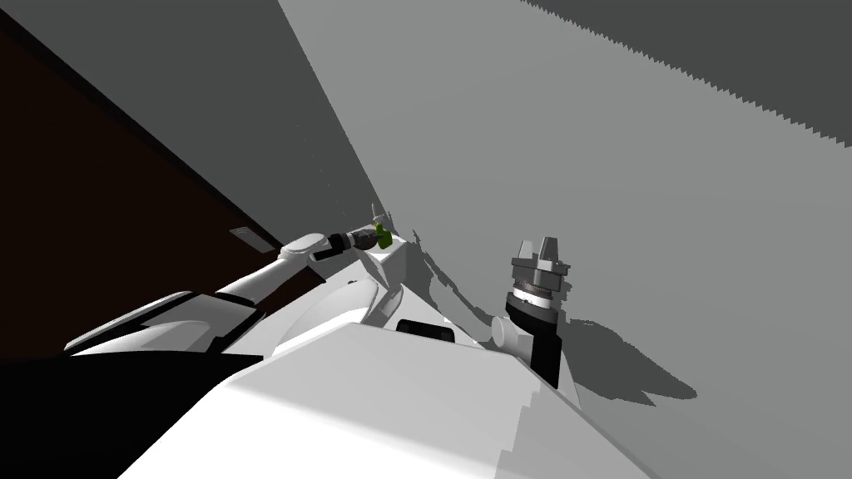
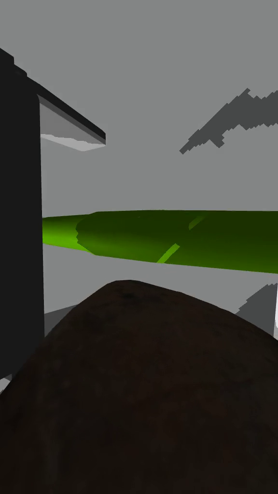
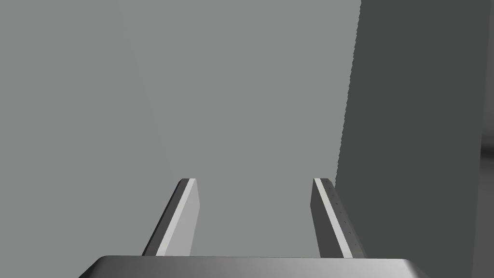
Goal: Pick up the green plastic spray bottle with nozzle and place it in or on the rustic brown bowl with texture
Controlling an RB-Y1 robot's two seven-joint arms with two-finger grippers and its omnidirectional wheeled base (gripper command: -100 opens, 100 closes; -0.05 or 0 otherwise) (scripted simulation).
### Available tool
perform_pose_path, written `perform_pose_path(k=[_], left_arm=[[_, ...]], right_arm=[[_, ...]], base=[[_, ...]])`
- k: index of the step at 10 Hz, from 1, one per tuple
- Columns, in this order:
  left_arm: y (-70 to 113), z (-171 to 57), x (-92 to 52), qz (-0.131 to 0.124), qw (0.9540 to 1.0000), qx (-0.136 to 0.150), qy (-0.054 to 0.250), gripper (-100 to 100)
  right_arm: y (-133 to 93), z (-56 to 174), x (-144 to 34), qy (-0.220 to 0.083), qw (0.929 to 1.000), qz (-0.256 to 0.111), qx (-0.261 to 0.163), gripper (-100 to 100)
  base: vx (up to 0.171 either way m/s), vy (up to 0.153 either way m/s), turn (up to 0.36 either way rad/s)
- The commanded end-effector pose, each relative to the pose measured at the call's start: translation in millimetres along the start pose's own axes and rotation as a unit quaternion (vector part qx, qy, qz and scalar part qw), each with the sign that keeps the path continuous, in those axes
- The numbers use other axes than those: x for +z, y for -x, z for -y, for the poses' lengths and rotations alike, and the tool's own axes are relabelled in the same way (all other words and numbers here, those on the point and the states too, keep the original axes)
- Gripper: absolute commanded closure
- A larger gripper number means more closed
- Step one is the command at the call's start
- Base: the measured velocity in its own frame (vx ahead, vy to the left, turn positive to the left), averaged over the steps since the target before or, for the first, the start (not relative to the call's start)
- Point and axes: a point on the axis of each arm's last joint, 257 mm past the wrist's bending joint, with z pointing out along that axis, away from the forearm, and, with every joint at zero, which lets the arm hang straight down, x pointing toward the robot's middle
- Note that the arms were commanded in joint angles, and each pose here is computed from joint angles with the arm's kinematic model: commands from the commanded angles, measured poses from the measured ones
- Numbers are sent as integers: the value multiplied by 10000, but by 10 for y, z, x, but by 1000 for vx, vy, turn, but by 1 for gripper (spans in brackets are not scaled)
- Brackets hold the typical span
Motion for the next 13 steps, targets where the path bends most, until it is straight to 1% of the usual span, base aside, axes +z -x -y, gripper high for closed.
perform_pose_path(k=[1, 5, 6, 7, 8, 9, 10, 13], left_arm=[[0, 0, 0, 0, 10000, 0, 0, 100], [4, -3, -1, 2, 10000, 6, 4, 100], [3, -3, -1, 2, 10000, 5, 4, 0], [3, -3, -1, 2, 10000, 5, 4, 100], [3, -3, -1, 2, 10000, 5, 4, 0], [235, 75, 58, 230, 9995, -147, -134, 100], [422, 131, 95, 414, 9985, -274, -242, 100], [815, 210, 125, 771, 9949, -496, -425, 100]], right_arm=[[0, 0, 0, 0, 10000, 0, 0, 0], [0, 0, 0, 0, 10000, 0, 0, 0], [0, 0, 0, 0, 10000, 0, 0, 0], [0, 0, 0, 0, 10000, 0, 0, 0], [0, 0, 0, 0, 10000, 0, 0, 0], [0, 0, 0, 0, 10000, 0, 0, 0], [0, 0, 0, 0, 10000, 0, -1, 0], [0, 0, 0, 0, 10000, 0, -1, 0]], base=[[0, 0, 0], [0, 0, 0], [0, 0, 0], [0, 0, 0], [0, 0, 0], [-63, 45, 161], [-137, 80, 238], [-90, 81, 150]])
